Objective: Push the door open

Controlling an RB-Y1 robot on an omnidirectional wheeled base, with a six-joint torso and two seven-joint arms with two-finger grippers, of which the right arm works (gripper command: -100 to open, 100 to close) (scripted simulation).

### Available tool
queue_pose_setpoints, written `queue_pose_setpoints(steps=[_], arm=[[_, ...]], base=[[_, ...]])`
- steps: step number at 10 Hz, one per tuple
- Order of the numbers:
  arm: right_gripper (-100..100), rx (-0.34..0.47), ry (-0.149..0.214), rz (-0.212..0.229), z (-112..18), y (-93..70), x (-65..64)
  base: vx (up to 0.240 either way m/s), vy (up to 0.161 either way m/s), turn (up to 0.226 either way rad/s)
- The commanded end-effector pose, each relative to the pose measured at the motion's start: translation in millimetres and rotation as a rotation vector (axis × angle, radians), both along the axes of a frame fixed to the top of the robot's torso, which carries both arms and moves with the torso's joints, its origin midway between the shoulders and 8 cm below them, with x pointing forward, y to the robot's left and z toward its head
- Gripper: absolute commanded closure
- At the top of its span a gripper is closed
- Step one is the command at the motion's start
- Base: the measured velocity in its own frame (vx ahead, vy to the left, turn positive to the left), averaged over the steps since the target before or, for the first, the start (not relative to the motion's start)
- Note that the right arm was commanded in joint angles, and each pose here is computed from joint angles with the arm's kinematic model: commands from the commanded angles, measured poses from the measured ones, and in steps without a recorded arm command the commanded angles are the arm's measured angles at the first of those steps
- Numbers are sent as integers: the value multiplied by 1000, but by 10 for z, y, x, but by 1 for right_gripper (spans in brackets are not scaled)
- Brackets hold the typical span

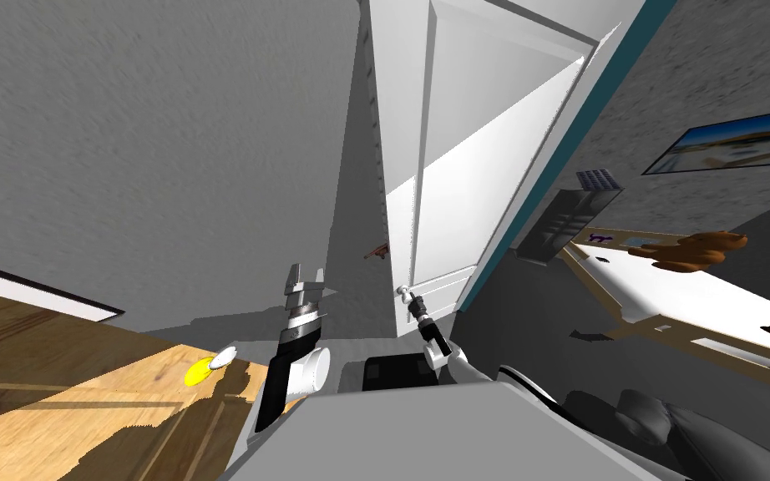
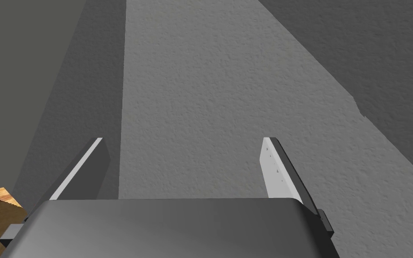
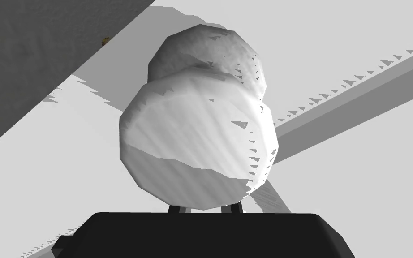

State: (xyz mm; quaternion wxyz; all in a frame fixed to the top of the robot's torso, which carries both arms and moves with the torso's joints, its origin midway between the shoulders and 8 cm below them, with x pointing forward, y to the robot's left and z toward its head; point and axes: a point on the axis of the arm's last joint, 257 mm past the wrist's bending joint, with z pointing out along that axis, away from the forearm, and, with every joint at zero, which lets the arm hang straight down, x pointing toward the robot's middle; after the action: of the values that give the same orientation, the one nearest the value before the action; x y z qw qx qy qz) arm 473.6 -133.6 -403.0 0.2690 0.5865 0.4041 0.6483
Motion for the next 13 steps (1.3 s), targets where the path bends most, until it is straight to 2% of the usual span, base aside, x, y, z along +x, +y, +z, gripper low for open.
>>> queue_pose_setpoints(steps=[1,4,5,9,10,13], arm=[[100,75,-23,2,147,73,76],[100,92,-19,2,147,73,76],[100,142,-8,-2,145,85,78],[100,142,-8,-2,145,85,78],[100,190,3,-5,144,97,79],[100,181,15,-9,87,67,56]], base=[[53,30,-61],[26,17,2],[24,14,-38],[11,7,-7],[18,19,-37],[17,10,-5]])
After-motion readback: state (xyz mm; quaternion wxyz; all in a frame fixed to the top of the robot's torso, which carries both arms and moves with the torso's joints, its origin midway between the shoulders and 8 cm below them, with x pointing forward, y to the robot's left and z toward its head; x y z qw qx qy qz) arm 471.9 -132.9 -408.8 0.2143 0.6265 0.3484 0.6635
